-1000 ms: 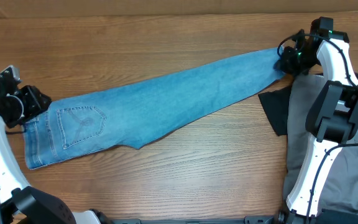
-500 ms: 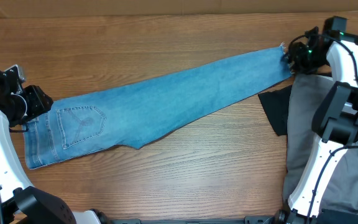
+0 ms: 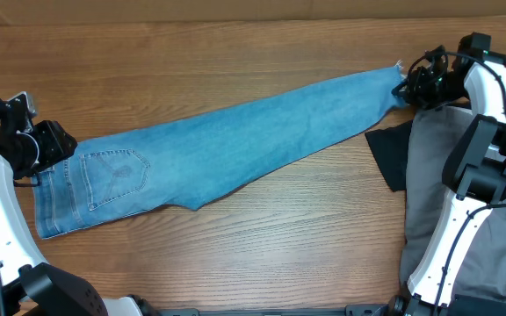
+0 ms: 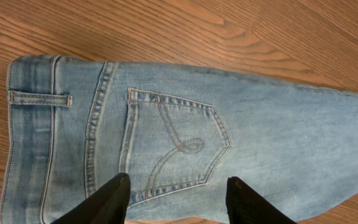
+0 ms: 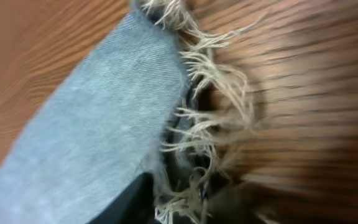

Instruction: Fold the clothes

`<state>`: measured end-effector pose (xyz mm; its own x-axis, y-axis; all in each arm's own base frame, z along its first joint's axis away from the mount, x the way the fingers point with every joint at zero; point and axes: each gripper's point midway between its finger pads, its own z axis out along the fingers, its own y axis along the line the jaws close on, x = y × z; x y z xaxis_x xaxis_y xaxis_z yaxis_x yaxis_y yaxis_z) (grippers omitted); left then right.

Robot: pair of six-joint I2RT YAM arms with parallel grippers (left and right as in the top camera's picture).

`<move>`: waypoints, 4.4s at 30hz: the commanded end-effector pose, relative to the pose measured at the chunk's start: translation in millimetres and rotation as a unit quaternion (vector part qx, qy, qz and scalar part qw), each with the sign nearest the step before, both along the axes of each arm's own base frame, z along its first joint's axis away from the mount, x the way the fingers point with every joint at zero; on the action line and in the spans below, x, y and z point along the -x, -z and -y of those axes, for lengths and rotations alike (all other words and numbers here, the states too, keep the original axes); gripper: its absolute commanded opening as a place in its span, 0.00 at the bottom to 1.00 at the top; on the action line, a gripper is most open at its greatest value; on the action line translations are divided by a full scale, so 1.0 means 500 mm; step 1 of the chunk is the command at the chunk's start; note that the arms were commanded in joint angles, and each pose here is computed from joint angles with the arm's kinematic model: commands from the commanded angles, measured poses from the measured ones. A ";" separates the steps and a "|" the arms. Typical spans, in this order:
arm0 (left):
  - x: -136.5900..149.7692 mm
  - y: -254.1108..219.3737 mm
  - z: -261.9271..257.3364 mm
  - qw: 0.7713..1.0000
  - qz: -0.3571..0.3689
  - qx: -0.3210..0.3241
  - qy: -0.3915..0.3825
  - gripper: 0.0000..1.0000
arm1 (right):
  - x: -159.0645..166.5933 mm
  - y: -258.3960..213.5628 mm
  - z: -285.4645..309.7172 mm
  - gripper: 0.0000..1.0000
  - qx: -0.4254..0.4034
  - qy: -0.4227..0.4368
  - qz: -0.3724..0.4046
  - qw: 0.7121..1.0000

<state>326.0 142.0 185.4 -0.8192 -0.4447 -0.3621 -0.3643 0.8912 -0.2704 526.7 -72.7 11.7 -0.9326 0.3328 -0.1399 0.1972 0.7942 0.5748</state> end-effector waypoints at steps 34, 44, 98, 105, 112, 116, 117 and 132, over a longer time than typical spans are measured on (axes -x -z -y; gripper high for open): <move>-0.027 -0.032 0.033 0.998 0.025 -0.032 0.052 0.56 | 0.021 0.000 0.052 0.80 0.053 0.008 -0.036 0.998; -0.024 -0.030 0.035 0.998 0.022 -0.030 0.052 0.56 | 0.029 0.045 -0.006 0.05 0.050 -0.012 -0.061 0.997; -0.014 -0.378 0.046 0.985 0.166 -0.043 0.007 0.85 | 0.262 -0.528 -0.776 0.04 0.121 -0.194 0.177 0.957; -0.010 -0.375 0.049 0.986 0.161 -0.040 0.008 0.86 | 0.274 -0.386 -0.888 0.04 0.125 -0.225 0.126 0.958; -0.009 -0.373 0.050 0.986 0.159 -0.039 0.007 0.94 | 0.329 -0.299 -0.989 0.43 0.122 -0.274 0.109 0.948; -0.006 -0.369 0.051 0.987 0.153 -0.036 0.007 0.98 | 0.346 -0.296 -0.982 0.53 0.163 -0.288 0.121 0.936; -0.005 -0.368 0.052 0.988 0.152 -0.035 0.007 0.98 | 0.343 -0.303 -0.973 0.54 0.172 -0.282 0.125 0.936; 0.004 -0.215 0.084 0.998 0.049 0.025 0.021 0.98 | 0.221 -0.327 -0.592 0.59 0.192 -0.093 -0.037 0.976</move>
<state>323.6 110.9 314.1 -0.7649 -0.4368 -0.4734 -0.3071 0.8933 -0.3280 411.0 247.5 146.4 -0.9901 0.0120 -0.1395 -0.0105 0.9872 0.1593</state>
